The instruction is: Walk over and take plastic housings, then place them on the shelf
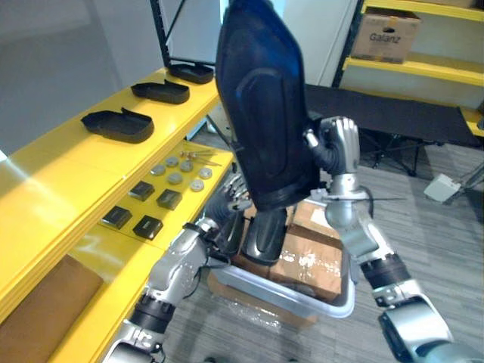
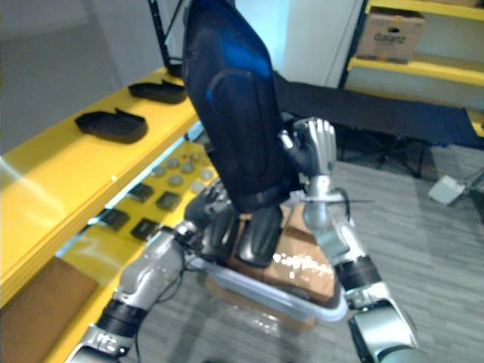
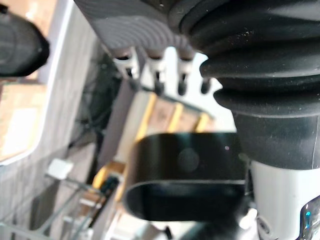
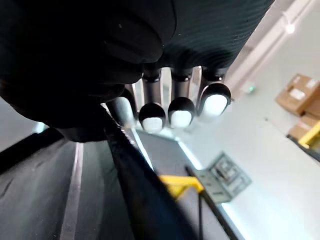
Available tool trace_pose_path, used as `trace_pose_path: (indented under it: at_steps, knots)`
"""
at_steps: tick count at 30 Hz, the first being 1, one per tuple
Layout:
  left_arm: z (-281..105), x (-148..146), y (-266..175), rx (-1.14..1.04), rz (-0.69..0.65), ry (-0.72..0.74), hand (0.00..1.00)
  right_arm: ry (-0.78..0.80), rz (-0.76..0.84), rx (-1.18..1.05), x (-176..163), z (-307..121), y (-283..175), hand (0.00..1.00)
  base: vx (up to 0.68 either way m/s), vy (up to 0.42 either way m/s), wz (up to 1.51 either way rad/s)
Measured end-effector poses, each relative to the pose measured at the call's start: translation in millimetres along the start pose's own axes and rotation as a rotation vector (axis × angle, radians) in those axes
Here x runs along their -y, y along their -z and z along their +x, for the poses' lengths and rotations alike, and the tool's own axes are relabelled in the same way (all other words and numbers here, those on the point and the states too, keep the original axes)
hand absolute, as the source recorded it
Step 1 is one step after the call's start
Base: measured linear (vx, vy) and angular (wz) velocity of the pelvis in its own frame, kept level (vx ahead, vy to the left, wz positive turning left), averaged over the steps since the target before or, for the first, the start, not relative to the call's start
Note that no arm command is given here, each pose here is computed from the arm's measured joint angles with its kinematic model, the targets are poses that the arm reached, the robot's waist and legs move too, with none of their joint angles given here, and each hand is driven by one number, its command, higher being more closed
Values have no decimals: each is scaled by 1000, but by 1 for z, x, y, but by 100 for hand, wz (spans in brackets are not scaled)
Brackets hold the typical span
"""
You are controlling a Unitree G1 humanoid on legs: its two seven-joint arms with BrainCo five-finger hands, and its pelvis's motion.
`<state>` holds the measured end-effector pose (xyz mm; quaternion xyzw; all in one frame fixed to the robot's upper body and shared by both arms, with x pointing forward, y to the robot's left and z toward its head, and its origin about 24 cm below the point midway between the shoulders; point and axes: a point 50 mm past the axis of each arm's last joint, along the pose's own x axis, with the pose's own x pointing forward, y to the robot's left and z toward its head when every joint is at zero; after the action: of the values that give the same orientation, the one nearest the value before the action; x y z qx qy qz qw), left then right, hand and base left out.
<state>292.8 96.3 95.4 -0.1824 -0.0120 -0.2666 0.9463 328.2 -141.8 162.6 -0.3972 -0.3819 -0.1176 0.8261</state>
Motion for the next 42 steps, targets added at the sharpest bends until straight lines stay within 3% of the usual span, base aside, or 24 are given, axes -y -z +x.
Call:
trace_pose_path:
  at_steps: [19,20,24,35,42]
  knots:
    - [9,18,-5,43,4,29,0,-127,39,-93,-37,-20,-1,100,-12,2,2]
    - [9,17,-5,41,9,17,100,-127,45,-98,-38,-21,-1,100,0,0,0]
    - [9,12,-3,28,103,-59,100,-108,69,-105,-40,-20,-4,100,0,0,0]
    - [5,-10,2,38,178,-272,100,-95,131,-100,-49,-20,-18,100,-4,1,4]
    - [1,-13,-2,120,116,-361,100,-52,241,-141,-55,-21,-28,100,-1,2,-1]
